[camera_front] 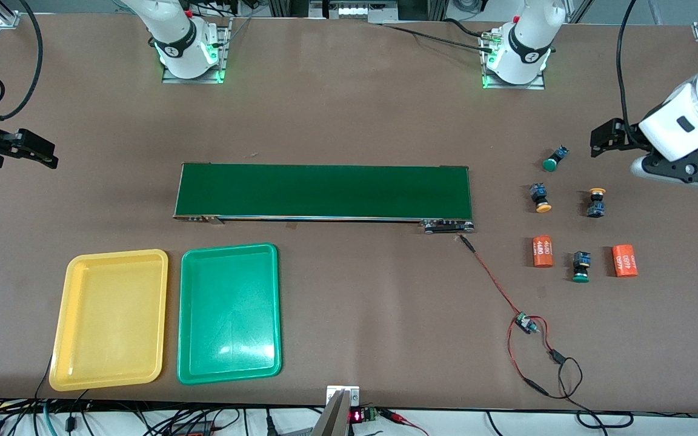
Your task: Sort buttons by color to trays
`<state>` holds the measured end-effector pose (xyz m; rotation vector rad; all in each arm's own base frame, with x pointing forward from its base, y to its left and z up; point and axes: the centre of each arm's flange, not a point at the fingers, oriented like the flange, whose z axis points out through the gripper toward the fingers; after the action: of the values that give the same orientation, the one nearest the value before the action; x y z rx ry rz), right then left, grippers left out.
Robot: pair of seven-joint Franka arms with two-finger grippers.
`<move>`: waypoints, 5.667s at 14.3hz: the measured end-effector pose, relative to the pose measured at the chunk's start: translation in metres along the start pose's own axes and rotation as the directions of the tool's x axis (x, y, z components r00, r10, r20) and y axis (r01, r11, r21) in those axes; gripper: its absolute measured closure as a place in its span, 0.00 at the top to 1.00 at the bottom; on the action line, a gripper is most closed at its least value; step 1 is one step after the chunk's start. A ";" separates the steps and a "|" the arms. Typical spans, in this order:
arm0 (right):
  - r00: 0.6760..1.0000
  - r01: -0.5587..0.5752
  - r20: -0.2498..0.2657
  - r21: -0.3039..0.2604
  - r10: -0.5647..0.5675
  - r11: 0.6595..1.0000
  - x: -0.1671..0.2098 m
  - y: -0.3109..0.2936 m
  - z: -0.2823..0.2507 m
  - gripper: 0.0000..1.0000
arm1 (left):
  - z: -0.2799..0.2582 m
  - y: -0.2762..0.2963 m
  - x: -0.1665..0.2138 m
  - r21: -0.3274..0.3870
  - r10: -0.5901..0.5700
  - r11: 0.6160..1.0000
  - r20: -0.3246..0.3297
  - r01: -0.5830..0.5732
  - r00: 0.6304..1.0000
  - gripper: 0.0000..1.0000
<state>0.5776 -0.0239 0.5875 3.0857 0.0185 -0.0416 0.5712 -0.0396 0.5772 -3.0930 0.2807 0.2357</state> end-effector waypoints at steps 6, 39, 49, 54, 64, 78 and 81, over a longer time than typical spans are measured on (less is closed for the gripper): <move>1.000 0.000 0.000 0.000 0.000 1.000 0.000 0.000 0.000 1.00 | 0.075 -0.027 0.033 -0.028 -0.032 0.999 0.140 0.036 0.990 1.00; 1.000 -0.004 0.004 0.000 0.004 1.000 0.000 0.002 0.001 1.00 | 0.373 -0.047 0.116 0.012 -0.044 0.999 -0.054 0.045 0.998 0.49; 1.000 -0.004 0.004 0.000 0.004 1.000 -0.001 0.002 0.001 1.00 | 0.290 0.035 0.124 -0.028 0.130 0.991 0.030 -0.129 0.991 0.49; 1.000 -0.004 0.004 0.000 0.004 1.000 -0.001 0.002 0.001 1.00 | 0.246 0.152 0.116 -0.081 0.474 0.878 0.003 -0.472 0.881 0.49; 1.000 -0.005 0.004 0.000 0.005 1.000 -0.001 0.003 0.001 1.00 | 0.297 0.240 0.072 -0.101 0.895 0.445 0.001 -0.890 0.447 0.49; 1.000 -0.006 0.004 0.000 0.006 1.000 -0.001 0.003 0.001 1.00 | 0.246 0.249 0.059 -0.013 0.861 0.507 0.062 -0.862 0.505 1.00; 1.000 -0.006 0.004 0.000 0.006 1.000 -0.001 0.003 0.001 1.00 | 0.226 0.224 0.059 0.017 0.637 0.768 0.089 -0.640 0.766 1.00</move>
<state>0.5770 -0.0274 0.5869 3.0859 0.0090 -0.0480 0.5545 -0.2613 0.3421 -2.8000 1.3186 0.3492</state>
